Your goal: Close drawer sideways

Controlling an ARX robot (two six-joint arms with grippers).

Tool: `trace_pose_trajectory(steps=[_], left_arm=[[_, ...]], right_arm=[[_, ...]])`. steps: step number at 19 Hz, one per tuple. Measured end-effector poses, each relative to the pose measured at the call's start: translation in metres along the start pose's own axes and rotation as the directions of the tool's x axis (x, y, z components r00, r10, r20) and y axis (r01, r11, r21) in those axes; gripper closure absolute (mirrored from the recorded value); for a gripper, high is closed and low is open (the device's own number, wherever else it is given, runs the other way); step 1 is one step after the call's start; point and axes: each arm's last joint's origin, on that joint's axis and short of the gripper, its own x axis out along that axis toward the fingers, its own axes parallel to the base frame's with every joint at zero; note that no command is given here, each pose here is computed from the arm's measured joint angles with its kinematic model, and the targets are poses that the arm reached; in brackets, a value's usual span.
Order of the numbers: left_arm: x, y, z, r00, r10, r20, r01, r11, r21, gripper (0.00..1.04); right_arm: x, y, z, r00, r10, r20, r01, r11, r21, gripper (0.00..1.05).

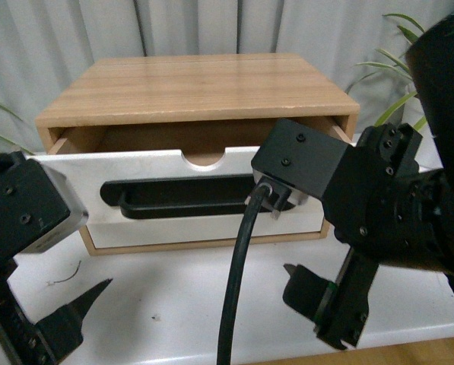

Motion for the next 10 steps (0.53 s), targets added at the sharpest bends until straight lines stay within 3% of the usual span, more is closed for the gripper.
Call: trace_pose_trajectory(steps=[4,10], left_arm=[[0.039,0.032,0.012,0.995,0.095,0.011,-0.095,0.995,0.024,0.07],[0.061,0.027,0.005,0.999,0.024,-0.03,-0.024,1.0,0.015,0.07]], right_arm=[[0.033,-0.032,0.013,0.998,-0.056,0.003,0.056,0.998,-0.022,0.06],[0.055,-0.043,0.015,0.999,-0.032,-0.009,0.033,0.999,0.016,0.07]])
